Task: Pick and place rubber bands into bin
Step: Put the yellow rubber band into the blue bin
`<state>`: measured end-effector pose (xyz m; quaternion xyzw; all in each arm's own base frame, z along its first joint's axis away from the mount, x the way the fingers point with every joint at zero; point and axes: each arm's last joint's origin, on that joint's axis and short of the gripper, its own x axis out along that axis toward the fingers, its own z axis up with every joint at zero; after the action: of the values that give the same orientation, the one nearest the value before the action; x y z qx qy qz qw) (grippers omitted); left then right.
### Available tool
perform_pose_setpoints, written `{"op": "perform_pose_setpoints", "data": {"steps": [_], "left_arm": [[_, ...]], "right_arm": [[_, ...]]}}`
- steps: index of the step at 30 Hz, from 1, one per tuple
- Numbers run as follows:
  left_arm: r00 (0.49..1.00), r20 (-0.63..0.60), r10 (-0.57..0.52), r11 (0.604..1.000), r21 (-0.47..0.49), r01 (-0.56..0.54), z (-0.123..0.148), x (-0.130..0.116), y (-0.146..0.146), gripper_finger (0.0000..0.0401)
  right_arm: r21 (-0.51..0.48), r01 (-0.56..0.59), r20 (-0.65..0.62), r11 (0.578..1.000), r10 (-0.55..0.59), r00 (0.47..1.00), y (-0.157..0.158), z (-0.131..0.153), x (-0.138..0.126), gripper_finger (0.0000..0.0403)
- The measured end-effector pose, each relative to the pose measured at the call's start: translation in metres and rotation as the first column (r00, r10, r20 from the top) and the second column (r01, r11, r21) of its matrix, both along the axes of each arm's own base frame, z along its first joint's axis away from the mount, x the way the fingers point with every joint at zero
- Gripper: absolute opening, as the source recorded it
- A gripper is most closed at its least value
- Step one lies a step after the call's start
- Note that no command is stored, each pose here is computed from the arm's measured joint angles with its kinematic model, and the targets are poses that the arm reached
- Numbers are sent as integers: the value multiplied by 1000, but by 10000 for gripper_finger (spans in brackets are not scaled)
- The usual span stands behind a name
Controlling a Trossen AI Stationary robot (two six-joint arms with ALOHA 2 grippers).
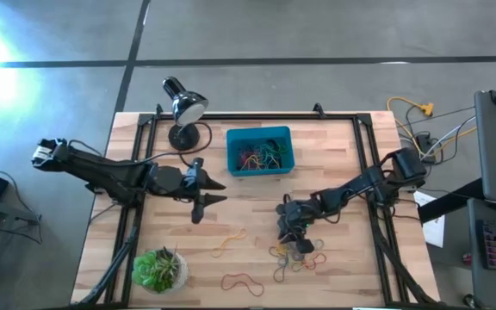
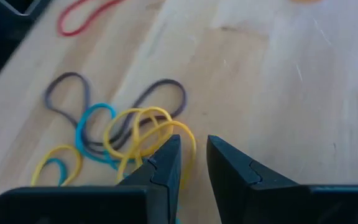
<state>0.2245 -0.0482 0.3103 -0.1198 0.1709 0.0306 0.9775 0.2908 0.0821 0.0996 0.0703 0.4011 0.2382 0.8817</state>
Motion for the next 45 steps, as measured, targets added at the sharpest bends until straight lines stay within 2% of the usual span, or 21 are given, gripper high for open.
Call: {"op": "perform_pose_setpoints", "data": {"steps": [17, 25, 30, 38, 45], "left_arm": [[1000, 11, -26, 999, 29, 26, 3, -5, -1, 132], [999, 13, -35, 998, 53, 34, 4, -5, -1, 132], [999, 24, -41, 997, 65, 39, 7, -7, 0, 132], [998, 46, -52, 994, 94, 48, 12, -11, 1, 132], [997, 54, -61, 992, 118, 55, 13, -13, 1, 132]], "right_arm": [[-7, 42, -64, 999, -42, 997, 0, -12, 2, 66], [-53, 84, -74, 995, -88, 993, 6, -14, -1, 35], [-40, 141, -90, 989, -144, 985, 6, -13, -1, 11], [-8, 177, -84, 984, -177, 981, 7, 5, 0, 8], [32, 193, -47, 981, -192, 980, 9, 37, 5, 8]]}}
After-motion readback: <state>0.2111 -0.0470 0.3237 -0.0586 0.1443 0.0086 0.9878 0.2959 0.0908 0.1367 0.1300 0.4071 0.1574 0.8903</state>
